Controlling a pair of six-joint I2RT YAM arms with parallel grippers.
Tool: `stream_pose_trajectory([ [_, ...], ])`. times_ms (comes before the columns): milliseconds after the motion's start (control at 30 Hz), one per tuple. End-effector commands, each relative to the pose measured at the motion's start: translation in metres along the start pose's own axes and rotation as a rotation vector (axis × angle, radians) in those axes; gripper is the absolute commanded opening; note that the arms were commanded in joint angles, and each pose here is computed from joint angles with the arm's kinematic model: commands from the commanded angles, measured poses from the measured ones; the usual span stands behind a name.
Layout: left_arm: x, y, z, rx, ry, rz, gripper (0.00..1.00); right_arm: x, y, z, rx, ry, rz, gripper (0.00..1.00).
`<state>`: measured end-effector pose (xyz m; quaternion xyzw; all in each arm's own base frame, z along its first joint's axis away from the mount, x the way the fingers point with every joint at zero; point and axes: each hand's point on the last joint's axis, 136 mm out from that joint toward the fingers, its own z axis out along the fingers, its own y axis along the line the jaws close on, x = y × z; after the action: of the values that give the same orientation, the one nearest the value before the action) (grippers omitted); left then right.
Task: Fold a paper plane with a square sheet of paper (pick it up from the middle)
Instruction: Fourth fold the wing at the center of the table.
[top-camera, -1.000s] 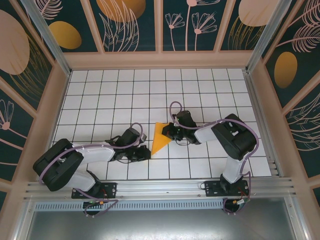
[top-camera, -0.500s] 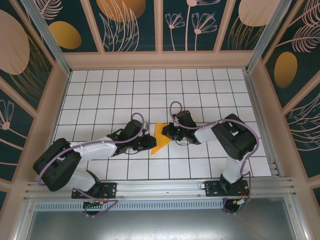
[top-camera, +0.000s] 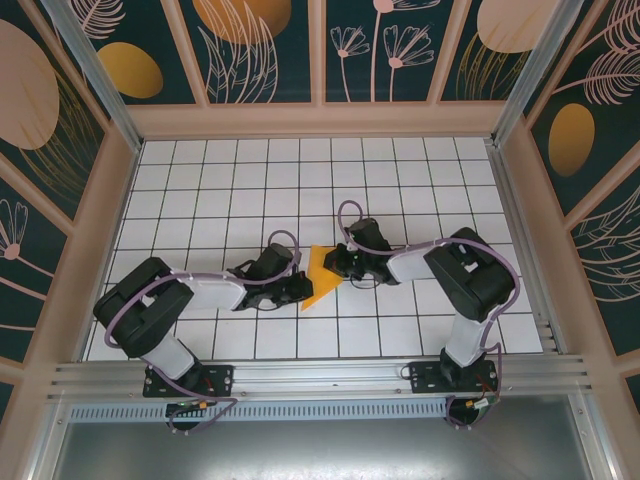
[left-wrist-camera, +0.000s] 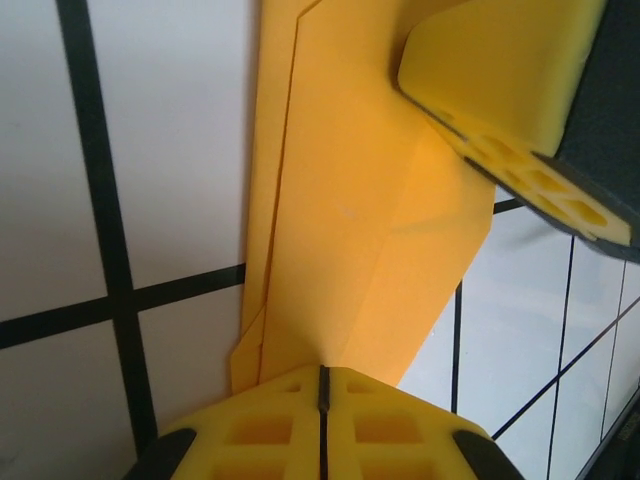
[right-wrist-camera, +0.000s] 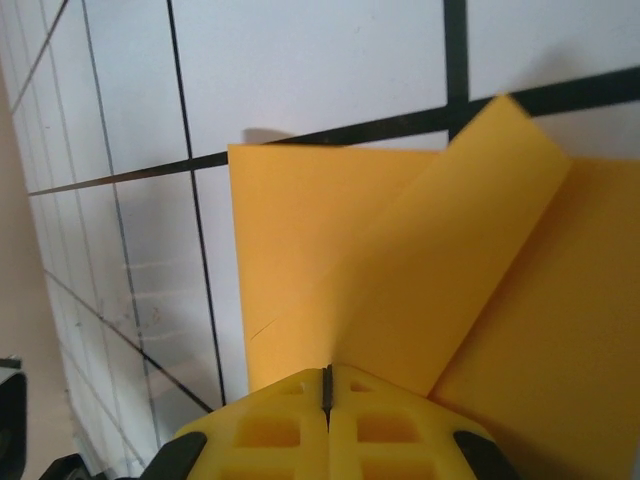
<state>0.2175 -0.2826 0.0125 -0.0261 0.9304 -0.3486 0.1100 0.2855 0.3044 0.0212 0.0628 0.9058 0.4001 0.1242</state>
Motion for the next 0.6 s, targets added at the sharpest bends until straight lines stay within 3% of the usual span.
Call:
stream_pose_trajectory([
  [0,0.028,0.049,-0.003,-0.165,0.064,-0.017,0.08,-0.017,0.011,-0.016,0.051,-0.061,-0.066,0.06],
  [100,0.028,0.047,-0.002,-0.154,0.068,-0.011,0.08,-0.021,0.023,-0.023,0.037,-0.068,-0.107,0.06],
  [333,0.017,0.036,0.002,-0.139,0.044,-0.003,0.06,0.012,0.043,-0.006,-0.055,0.019,-0.118,0.03],
  [567,0.017,0.039,0.002,-0.140,0.041,-0.012,0.05,0.028,0.020,0.016,-0.001,0.045,-0.091,0.03],
])
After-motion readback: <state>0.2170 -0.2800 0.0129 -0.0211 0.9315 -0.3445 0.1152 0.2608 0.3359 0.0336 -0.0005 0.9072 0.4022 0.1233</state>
